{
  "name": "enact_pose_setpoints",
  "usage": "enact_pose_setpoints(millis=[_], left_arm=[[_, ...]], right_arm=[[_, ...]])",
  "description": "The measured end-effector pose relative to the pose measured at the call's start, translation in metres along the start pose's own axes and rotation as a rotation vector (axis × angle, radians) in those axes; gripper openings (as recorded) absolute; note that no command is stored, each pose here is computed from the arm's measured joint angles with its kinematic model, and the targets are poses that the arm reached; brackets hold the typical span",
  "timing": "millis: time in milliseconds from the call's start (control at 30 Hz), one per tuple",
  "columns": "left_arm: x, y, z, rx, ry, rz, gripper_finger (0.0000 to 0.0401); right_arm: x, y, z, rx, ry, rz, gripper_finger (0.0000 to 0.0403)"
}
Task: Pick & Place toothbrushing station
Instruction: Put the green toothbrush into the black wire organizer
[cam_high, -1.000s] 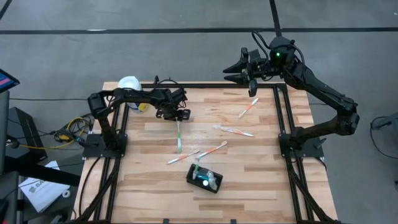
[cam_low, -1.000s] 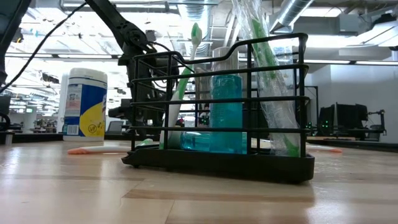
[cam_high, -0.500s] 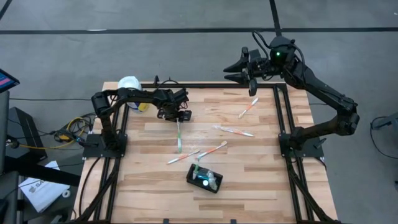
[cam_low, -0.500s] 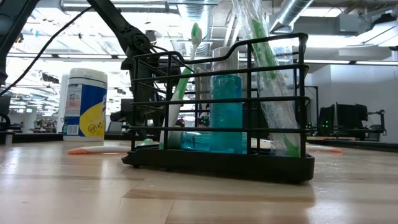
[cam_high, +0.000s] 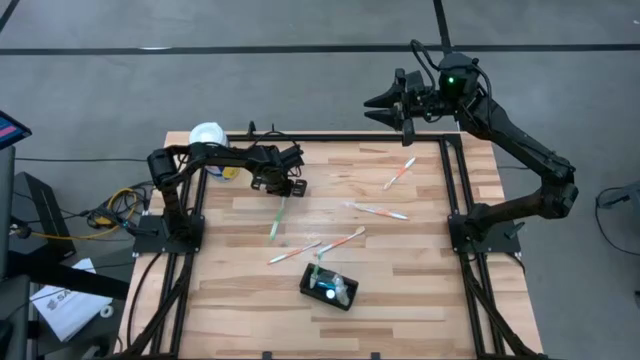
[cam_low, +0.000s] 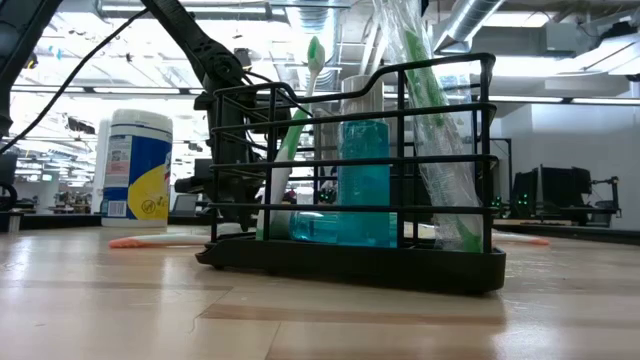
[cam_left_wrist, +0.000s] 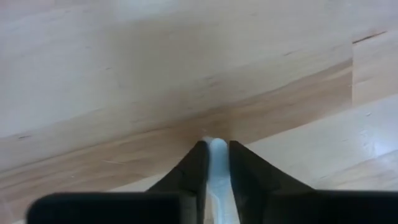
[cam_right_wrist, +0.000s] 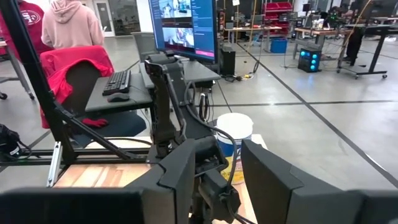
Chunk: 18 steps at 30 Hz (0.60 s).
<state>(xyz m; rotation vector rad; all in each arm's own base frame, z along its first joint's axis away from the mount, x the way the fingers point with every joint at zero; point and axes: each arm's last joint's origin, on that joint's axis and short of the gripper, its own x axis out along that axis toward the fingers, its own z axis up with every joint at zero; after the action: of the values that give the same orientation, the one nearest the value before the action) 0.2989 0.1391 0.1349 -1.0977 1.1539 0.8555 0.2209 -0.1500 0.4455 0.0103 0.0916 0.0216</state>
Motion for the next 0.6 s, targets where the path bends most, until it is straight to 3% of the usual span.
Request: enact_pose_setpoints(millis=[100,233,467,600], left_arm=[[0.001,-0.002,-0.001,0.021,0.031,-0.033,0.0016],[0.001,-0.004,-0.001,0.037,0.029,-0.063,0.0011],[-0.015,-0.012,0.004,0.057,-0.094,-0.138,0.0008],[-0.045,-0.018,0.005,0.063,-0.215,-0.225,0.0008]], right_arm=[[0.0,0.0,0.0,0.001,0.0,0.0,0.0122],[0.0,0.0,0.0,-0.001,-0.001,0.0,0.0122],[0.0,0.0,0.0,-0.001,-0.002,0.0,0.0122],[0.0,0.0,0.001,-0.009,-0.012,-0.001,0.0122]])
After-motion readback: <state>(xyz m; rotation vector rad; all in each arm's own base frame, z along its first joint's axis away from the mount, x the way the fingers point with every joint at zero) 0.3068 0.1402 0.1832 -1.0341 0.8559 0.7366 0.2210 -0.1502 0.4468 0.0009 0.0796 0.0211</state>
